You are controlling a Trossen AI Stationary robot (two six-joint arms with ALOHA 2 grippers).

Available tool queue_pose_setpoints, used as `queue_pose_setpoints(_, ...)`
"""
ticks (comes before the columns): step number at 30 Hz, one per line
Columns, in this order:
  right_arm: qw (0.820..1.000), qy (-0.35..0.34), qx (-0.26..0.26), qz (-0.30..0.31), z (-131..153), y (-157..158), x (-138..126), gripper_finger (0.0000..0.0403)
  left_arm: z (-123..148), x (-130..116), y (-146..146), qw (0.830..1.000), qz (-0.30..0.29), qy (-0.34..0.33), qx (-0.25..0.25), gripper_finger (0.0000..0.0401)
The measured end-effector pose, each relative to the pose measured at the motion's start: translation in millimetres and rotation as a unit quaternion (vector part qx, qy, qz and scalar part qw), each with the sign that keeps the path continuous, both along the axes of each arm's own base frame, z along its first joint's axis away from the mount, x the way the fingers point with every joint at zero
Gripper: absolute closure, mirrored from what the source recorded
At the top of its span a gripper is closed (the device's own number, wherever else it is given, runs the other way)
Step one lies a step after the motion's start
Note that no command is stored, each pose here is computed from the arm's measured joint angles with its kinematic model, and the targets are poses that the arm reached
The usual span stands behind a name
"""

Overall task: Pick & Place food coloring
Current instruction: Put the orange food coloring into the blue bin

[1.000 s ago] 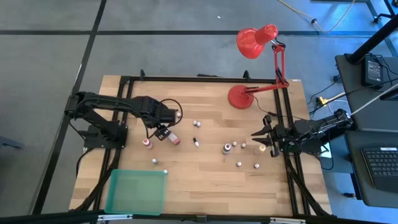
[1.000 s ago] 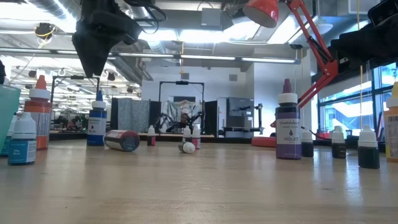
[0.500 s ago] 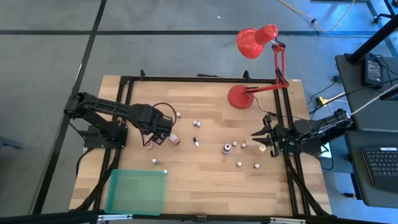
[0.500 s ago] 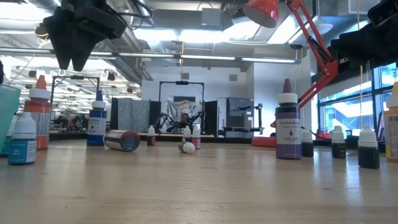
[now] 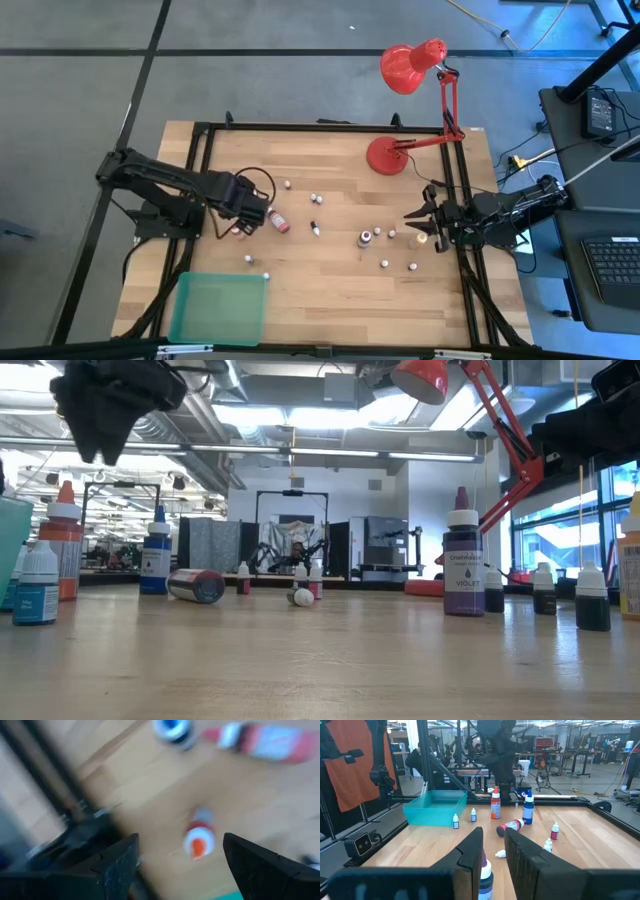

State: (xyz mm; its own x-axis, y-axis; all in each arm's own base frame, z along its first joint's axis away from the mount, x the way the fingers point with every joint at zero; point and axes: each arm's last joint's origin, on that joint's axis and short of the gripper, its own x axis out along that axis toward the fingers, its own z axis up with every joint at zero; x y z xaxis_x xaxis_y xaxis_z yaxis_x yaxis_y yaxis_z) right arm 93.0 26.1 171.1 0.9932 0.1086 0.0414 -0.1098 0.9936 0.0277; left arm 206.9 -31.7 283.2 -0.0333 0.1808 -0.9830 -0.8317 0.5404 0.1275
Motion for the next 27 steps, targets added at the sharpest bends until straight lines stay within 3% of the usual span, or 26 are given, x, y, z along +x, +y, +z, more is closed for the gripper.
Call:
queue_pose_setpoints(6, 1.000, 0.000, 0.000, 0.000, 0, 0, 0, 0.0319, -9, -28, 4, 0.996, 0.023, -0.084, -0.024, 0.0118)
queue_pose_setpoints(12, 1.000, 0.000, 0.000, 0.000, 0, 0, 0, 0.0319, -34, -33, -1, 0.990, 0.009, -0.127, -0.064, 0.0118)
queue_pose_setpoints(19, 1.000, 0.000, 0.000, 0.000, 0, 0, 0, 0.0319, -57, -31, -6, 0.994, -0.005, -0.075, -0.082, 0.0118)
queue_pose_setpoints(27, 1.000, 0.000, 0.000, 0.000, 0, 0, 0, 0.0319, -62, -28, -6, 0.995, -0.015, -0.060, -0.074, 0.0118)
